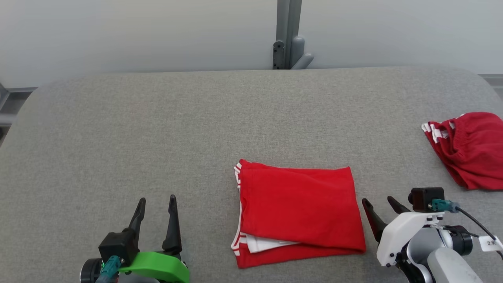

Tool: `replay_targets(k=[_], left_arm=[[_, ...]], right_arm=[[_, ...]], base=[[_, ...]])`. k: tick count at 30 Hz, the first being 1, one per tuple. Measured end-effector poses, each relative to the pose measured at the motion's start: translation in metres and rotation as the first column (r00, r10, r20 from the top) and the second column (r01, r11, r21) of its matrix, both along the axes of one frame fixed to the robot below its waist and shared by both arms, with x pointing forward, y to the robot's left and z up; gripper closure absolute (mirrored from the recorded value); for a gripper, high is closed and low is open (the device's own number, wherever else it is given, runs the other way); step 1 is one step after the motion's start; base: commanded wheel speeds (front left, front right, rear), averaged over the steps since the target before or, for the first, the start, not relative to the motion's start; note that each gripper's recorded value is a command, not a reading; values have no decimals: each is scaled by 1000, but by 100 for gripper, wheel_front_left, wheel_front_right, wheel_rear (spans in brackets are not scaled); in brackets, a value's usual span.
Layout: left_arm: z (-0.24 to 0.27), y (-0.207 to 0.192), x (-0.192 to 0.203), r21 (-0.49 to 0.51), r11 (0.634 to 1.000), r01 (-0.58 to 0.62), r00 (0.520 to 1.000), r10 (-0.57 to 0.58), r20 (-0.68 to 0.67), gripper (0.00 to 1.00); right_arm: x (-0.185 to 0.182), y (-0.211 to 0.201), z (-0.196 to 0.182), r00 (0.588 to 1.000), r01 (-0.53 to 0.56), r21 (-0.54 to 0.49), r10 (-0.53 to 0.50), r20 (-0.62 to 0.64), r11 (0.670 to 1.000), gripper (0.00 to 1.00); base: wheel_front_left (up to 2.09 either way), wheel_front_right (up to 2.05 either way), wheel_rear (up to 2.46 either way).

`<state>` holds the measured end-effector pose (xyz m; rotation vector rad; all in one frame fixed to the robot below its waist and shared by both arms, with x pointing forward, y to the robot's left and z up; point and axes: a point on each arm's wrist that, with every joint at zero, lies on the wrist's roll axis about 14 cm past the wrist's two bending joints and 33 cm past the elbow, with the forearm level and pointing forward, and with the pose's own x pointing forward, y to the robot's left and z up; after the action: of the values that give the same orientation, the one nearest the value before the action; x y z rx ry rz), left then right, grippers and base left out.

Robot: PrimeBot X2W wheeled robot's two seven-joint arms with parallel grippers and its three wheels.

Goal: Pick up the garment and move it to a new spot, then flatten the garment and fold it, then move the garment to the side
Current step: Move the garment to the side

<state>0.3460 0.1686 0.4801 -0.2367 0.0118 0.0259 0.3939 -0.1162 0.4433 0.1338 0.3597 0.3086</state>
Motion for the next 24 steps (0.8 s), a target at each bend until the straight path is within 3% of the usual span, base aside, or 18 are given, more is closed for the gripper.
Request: replay_targets(k=[6, 18, 19, 20, 21, 24], left_arm=[[-4, 10, 0, 4, 999, -32, 999, 32, -14, 0], [-13, 33, -3, 19, 995, -99, 994, 100, -46, 0], [-14, 34, -4, 19, 995, -102, 994, 103, -48, 0], [-15, 35, -4, 20, 994, -106, 993, 106, -51, 0], [-16, 36, -4, 21, 994, -108, 993, 109, -53, 0], [-16, 37, -3, 22, 994, -111, 992, 112, -54, 0]], right_arm=[[7, 15, -25, 984, -76, 23, 78, -159, 997, 0], [18, 44, -58, 926, -161, 85, 180, -332, 983, 0], [19, 45, -59, 923, -166, 86, 186, -336, 982, 8], [20, 47, -59, 921, -172, 87, 191, -339, 981, 37], [21, 48, -60, 920, -178, 87, 197, -340, 980, 37], [21, 52, -60, 917, -192, 92, 212, -337, 977, 89]], base=[[0, 0, 0], [0, 0, 0], [0, 0, 0], [0, 0, 0], [0, 0, 0], [0, 0, 0]])
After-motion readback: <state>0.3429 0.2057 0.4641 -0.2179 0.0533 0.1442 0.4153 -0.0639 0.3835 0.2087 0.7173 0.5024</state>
